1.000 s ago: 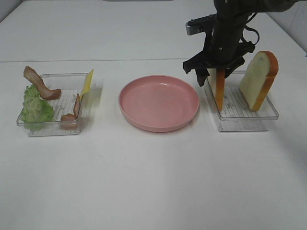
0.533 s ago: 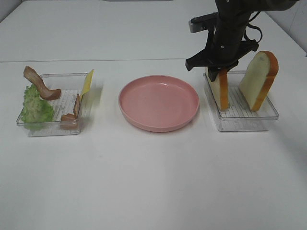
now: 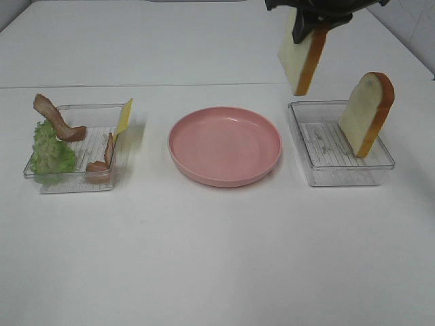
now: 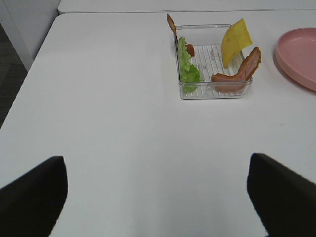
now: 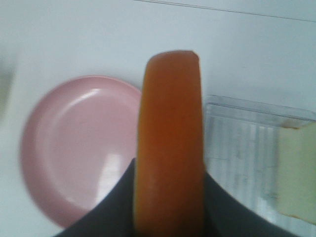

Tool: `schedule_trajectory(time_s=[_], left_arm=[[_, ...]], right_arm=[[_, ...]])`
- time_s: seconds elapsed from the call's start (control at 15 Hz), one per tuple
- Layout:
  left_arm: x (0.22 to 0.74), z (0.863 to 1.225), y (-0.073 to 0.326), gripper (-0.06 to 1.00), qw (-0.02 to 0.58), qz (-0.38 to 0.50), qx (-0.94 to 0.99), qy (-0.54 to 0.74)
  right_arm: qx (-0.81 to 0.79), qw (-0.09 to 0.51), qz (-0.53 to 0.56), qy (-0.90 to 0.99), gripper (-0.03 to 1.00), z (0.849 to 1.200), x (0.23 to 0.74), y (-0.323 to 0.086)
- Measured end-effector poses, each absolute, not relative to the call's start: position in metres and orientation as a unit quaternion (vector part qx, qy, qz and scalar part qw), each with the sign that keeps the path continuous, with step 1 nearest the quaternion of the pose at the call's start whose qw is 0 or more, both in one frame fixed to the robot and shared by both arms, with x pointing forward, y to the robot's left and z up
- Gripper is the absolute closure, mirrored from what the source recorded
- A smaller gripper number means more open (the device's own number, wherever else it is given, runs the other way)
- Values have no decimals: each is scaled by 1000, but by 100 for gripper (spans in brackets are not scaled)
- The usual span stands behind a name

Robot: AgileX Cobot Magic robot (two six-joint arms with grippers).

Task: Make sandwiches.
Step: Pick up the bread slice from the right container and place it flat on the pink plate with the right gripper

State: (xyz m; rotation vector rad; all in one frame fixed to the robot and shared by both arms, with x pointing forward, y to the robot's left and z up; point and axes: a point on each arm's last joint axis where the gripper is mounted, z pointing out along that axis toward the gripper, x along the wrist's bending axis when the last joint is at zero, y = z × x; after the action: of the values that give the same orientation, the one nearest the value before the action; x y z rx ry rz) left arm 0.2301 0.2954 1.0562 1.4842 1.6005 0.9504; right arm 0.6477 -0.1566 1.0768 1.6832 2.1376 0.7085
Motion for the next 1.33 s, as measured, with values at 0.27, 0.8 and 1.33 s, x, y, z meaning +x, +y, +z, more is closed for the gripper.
schedule_trajectory(time_s=[0.27, 0.8, 1.33], left_arm=[[230, 1056, 295, 4, 371, 371, 579, 624], [230, 1056, 295, 4, 371, 371, 579, 624], [230, 1056, 295, 4, 372, 371, 579, 624]], right_arm=[[573, 23, 340, 745, 74, 1073, 643, -127], [557, -107, 346, 748, 74, 997, 662, -99], [565, -96, 338, 746, 74, 951, 678, -97]])
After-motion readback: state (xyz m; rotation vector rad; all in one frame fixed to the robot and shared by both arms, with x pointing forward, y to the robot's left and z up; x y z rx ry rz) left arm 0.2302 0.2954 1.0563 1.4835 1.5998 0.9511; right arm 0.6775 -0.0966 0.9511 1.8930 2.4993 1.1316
